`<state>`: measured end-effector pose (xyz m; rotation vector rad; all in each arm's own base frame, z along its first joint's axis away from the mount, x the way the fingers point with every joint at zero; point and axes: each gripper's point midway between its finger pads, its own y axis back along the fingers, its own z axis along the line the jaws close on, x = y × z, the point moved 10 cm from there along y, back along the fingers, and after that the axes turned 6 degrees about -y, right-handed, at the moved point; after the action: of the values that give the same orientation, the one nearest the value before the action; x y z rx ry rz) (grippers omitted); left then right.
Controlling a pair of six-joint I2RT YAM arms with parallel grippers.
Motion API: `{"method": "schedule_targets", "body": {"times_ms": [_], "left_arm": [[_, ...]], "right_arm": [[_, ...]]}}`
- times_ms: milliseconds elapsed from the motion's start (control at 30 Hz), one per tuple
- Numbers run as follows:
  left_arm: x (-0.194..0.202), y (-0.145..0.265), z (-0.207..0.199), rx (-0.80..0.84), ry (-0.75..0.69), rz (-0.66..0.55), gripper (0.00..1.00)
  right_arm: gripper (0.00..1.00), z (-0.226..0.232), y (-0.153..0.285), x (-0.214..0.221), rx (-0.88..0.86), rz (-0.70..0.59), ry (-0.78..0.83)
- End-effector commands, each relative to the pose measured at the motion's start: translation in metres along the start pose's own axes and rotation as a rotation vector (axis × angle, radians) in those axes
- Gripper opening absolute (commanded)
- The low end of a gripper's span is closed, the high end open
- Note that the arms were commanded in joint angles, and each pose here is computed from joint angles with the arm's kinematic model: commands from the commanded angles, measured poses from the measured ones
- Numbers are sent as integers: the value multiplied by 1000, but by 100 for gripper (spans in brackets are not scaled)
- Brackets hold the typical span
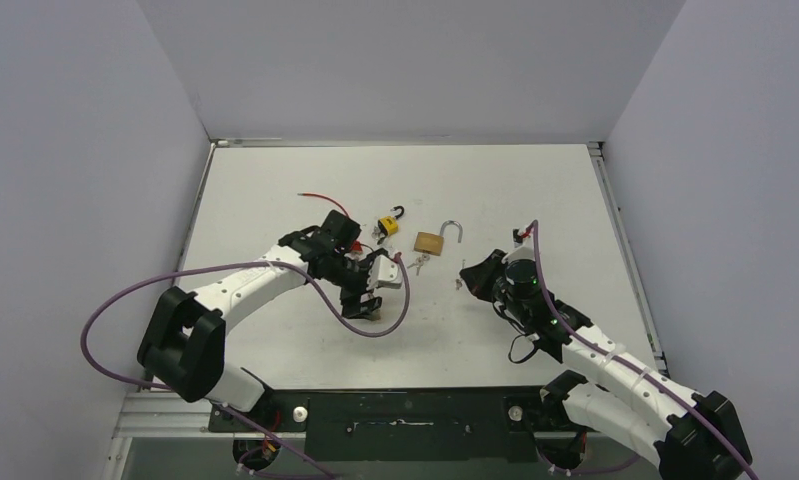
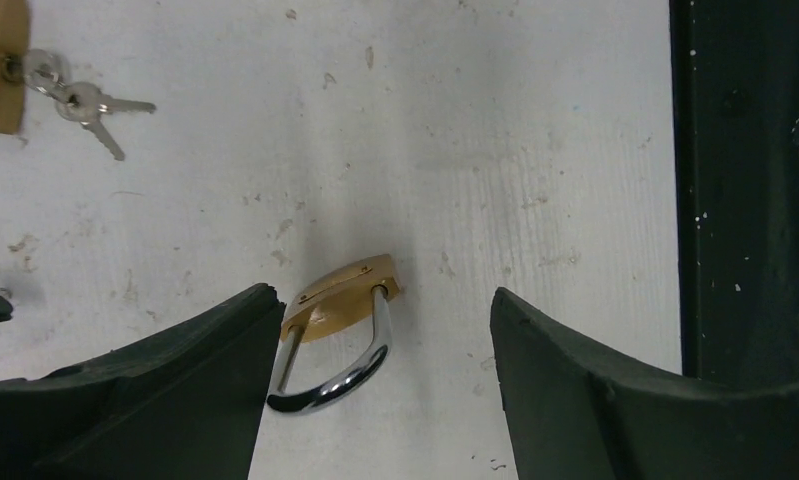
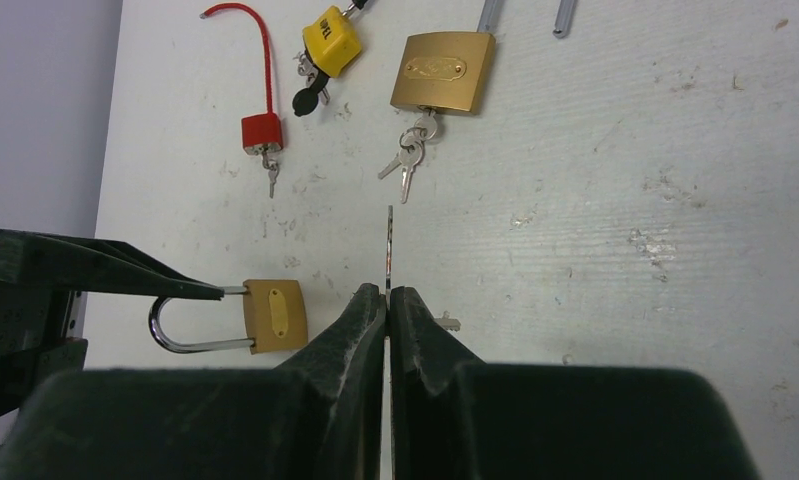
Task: Unlock with the key
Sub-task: Adjust the lock at the center of the board.
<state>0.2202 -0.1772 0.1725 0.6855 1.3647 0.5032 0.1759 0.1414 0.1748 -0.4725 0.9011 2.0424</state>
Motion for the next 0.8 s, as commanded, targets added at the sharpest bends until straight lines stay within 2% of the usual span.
{"method": "schedule_targets", "body": {"times_ms": [0, 67, 133, 233, 333, 467, 600, 767], "left_arm": [[3, -2, 4, 48, -67, 31, 73], [6, -6, 7, 36, -76, 53, 70], [5, -6, 10, 2, -87, 42, 62], [4, -4, 13, -67, -114, 42, 44], [4, -1, 14, -132, -146, 75, 31], [3, 3, 13, -172, -159, 75, 21], [3, 2, 11, -172, -132, 67, 23], [12, -6, 3, -157, -32, 59, 55]], "right_arm": [[0, 3, -2, -3, -28, -5, -1], [0, 2, -1, -3, -29, -8, -3], [0, 1, -1, -3, -26, -11, -5], [0, 0, -1, -3, -22, -10, -8], [0, -1, -2, -2, -23, -9, -11], [0, -2, -4, -2, -18, -8, -11], [0, -2, -4, -2, -18, -10, -15], [0, -3, -2, -2, -19, -14, -20]]}}
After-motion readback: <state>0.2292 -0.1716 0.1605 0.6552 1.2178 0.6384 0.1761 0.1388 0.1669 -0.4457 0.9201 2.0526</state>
